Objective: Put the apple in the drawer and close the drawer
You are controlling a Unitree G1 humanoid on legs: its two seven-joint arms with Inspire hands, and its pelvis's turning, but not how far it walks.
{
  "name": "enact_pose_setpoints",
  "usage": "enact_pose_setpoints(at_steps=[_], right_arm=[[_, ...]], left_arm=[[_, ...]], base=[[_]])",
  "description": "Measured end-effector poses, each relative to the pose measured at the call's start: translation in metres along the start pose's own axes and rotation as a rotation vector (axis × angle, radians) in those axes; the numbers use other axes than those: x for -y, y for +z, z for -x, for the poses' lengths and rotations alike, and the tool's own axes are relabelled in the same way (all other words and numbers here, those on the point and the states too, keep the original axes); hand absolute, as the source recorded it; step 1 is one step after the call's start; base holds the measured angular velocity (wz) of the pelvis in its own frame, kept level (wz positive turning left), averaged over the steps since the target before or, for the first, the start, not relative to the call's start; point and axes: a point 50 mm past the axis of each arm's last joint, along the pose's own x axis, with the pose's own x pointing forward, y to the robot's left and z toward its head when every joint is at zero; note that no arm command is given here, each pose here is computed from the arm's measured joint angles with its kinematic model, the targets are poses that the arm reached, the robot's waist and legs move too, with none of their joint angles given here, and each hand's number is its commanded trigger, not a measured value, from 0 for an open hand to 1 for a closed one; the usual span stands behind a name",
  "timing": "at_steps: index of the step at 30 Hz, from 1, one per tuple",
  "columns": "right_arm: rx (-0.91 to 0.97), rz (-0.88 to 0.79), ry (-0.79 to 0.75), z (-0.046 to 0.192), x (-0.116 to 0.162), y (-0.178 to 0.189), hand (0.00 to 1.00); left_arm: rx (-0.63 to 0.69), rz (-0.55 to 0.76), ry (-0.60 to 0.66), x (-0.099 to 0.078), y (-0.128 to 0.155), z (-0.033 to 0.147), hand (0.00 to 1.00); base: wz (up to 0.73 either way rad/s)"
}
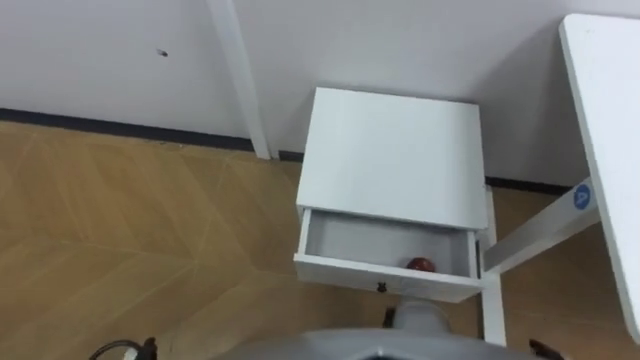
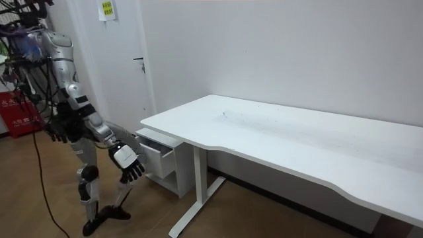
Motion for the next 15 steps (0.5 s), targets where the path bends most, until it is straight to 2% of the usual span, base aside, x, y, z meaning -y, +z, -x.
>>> enact_pose_setpoints(at_steps=[4, 9, 15], right_arm=[[-0.037, -0.009, 0.006, 0.000, -0.002, -0.003, 0.00], [-0.051, -0.010, 0.018, -0.001, -0.006, 0.002, 0.00], [0.004, -0.054, 0.041, -0.004, -0.012, 0.026, 0.00]], left_arm=[[-0.004, 0.003, 0.005, -0.002, 0.003, -0.001, 0.00], [-0.099, 0.009, -0.008, 0.005, -0.023, 0.005, 0.00], [-0.076, 0.030, 0.002, 0.005, -0.013, 0.003, 0.00]], base=[[0.08], [-0.12], [-0.27]])
